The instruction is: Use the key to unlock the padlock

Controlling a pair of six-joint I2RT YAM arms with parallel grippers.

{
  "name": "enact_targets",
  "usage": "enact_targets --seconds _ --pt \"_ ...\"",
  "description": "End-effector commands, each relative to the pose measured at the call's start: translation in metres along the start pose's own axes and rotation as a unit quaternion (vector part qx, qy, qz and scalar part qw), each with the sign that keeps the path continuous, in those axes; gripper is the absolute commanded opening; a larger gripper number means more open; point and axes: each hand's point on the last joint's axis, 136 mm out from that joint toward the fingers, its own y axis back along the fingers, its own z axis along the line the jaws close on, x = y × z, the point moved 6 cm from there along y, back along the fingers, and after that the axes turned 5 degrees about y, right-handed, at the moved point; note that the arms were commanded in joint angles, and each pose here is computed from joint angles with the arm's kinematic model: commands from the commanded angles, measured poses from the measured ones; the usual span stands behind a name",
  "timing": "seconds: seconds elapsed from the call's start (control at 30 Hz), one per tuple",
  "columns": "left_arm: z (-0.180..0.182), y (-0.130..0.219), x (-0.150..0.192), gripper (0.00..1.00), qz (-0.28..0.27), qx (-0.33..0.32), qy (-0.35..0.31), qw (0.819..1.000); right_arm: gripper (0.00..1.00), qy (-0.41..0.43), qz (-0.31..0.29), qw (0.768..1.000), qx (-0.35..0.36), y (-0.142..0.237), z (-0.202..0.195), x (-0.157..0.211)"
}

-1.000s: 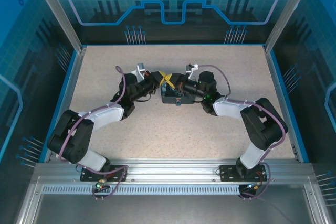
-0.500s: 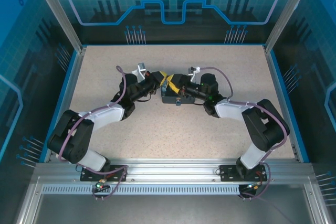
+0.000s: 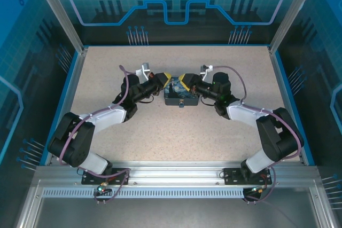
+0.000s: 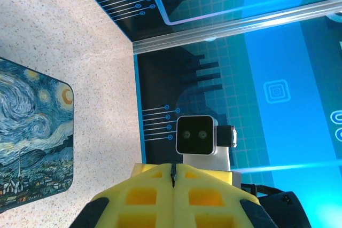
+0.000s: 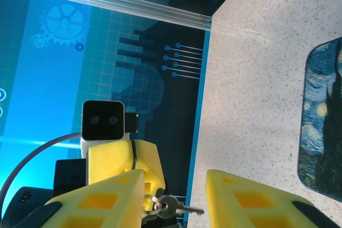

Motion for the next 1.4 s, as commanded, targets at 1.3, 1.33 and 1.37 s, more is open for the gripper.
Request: enact_targets --seconds 1.3,1.33,1.37 --pt "-0.025 0.015 -0.003 0.00 -0.079 -0.003 -0.057 0.995 0.22 -0.042 0.020 0.997 -0.057 -0.034 0.013 0.025" --pt "-0.024 0.015 -0.003 0.00 -0.080 -0.004 -0.056 0.995 0.22 -0.045 0.019 0.997 -0.059 -0.035 0.013 0.024" --pt "-0.024 0.016 -0.003 0.00 -0.081 -0.005 -0.055 0.995 0.22 -0.047 0.018 0.997 -0.060 -0.036 0.012 0.024"
